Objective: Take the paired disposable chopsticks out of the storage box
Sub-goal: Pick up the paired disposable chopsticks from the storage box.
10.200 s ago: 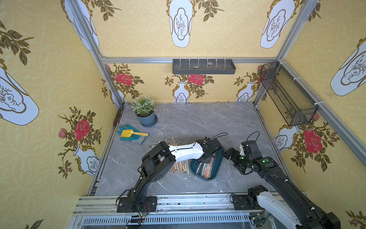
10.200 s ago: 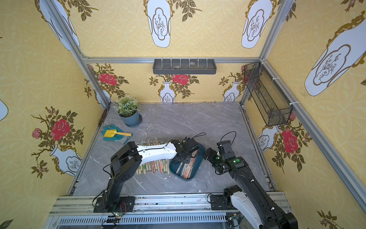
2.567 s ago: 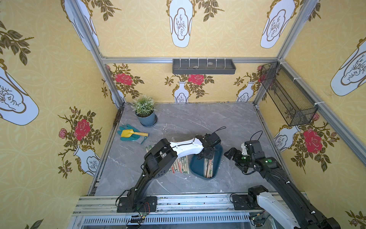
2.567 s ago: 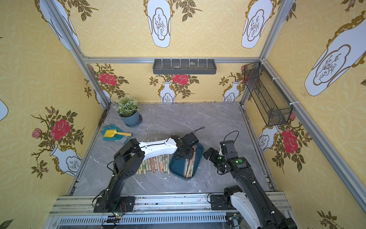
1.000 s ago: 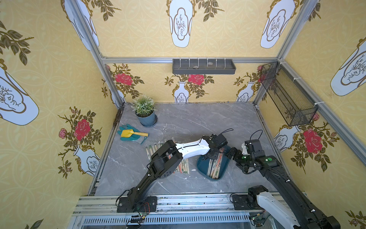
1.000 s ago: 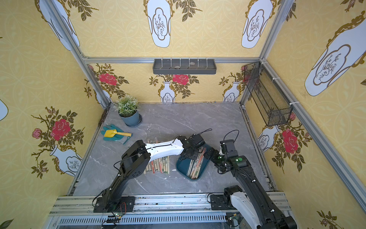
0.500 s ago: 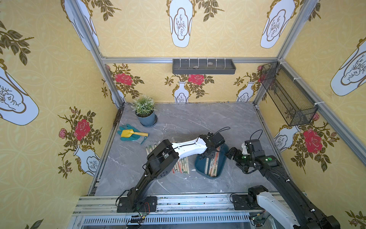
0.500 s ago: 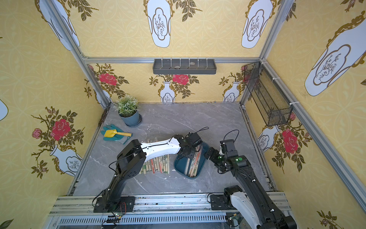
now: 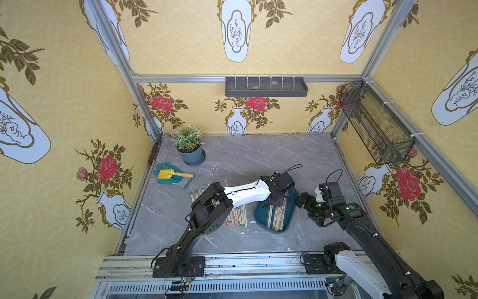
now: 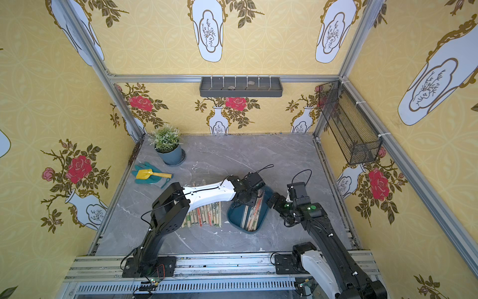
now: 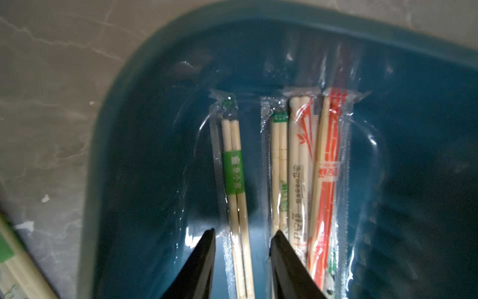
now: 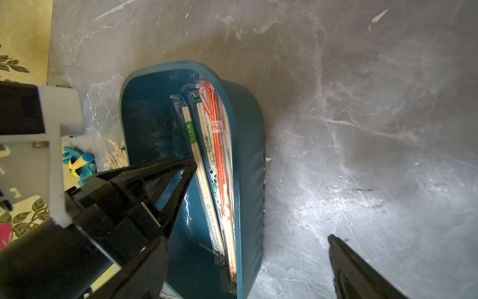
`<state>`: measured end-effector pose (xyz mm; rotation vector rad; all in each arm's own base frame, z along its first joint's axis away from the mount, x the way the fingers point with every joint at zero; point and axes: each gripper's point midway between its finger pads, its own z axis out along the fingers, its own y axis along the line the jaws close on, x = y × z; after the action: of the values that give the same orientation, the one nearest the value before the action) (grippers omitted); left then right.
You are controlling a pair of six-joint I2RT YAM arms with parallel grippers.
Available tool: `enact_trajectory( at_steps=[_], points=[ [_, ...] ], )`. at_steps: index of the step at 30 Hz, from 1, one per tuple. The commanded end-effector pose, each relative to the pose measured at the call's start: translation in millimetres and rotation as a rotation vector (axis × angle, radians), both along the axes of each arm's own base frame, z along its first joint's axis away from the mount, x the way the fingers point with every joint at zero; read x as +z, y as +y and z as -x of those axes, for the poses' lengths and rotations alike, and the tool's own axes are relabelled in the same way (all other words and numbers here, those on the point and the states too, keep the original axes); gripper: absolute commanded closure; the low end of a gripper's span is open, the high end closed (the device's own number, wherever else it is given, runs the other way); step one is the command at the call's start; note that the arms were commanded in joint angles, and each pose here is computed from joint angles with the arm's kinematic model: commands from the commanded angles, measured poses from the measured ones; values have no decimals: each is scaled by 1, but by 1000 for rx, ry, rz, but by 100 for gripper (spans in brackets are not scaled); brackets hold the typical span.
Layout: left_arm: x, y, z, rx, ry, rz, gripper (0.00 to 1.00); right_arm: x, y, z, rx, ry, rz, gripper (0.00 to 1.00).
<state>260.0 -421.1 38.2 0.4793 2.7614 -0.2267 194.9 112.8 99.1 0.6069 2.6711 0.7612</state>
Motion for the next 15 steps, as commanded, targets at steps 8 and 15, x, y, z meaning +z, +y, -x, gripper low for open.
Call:
enact_trajectory(
  at_steps=[8, 15],
  points=[
    [-36, 6, 8, 1, 62, -64, 61, 10, 2, -7, 2, -42, -12, 2],
    [-45, 11, 12, 9, 82, -83, 76, 13, 1, -7, -2, -48, -11, 2]
  ],
)
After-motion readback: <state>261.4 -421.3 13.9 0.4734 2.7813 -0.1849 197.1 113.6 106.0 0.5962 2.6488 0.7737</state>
